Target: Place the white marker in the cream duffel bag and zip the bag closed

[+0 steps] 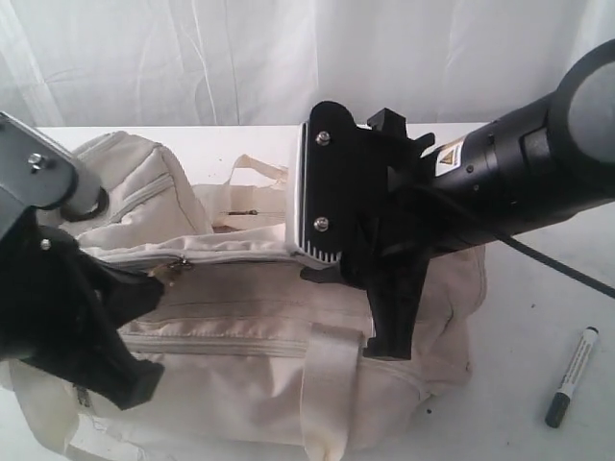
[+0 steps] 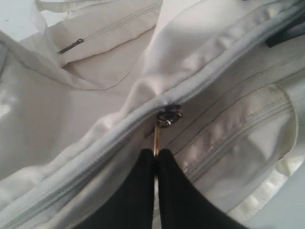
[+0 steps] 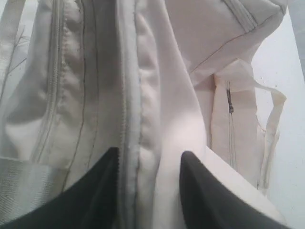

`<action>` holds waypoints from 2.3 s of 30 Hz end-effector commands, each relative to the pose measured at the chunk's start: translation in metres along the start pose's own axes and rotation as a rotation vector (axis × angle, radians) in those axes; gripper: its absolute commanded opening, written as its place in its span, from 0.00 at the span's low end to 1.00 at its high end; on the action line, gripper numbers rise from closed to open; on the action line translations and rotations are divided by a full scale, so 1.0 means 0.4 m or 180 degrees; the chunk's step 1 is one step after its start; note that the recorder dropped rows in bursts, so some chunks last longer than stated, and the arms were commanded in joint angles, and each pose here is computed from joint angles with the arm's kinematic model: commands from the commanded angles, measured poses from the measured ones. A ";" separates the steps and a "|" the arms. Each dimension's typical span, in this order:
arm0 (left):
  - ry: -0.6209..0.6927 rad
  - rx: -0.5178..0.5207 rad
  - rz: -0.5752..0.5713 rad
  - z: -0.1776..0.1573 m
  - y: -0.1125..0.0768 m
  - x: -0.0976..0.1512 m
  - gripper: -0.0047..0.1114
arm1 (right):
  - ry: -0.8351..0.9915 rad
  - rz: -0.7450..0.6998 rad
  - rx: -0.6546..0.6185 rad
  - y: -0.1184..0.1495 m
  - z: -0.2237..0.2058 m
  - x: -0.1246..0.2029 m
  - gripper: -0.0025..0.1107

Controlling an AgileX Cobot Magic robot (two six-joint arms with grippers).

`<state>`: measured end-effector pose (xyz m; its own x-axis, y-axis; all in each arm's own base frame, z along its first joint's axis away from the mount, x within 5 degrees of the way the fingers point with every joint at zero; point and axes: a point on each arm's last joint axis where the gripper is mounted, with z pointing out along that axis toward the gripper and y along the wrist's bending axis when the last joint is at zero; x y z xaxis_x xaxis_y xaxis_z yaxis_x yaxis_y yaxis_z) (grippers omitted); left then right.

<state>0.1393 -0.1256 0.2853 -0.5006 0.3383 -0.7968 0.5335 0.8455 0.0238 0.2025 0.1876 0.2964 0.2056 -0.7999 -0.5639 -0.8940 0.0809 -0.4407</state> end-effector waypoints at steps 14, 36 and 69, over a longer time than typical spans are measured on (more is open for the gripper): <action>-0.0111 0.0367 0.0025 0.095 -0.051 -0.014 0.04 | -0.0140 -0.0551 -0.0032 0.037 0.019 -0.050 0.37; -0.0057 0.0307 0.0070 0.096 -0.047 -0.010 0.04 | -0.0115 -0.0581 -0.0012 0.045 0.086 -0.057 0.02; -0.0140 -0.0124 0.0122 -0.016 0.013 -0.008 0.04 | 0.0188 -0.0423 -0.0070 0.050 0.059 -0.037 0.02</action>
<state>0.1405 -0.1284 0.2900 -0.4361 0.3351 -0.8352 0.5609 0.8269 0.0389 0.1919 0.2215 0.2834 0.3074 -0.8111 -0.4977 -0.8598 -0.0126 -0.5104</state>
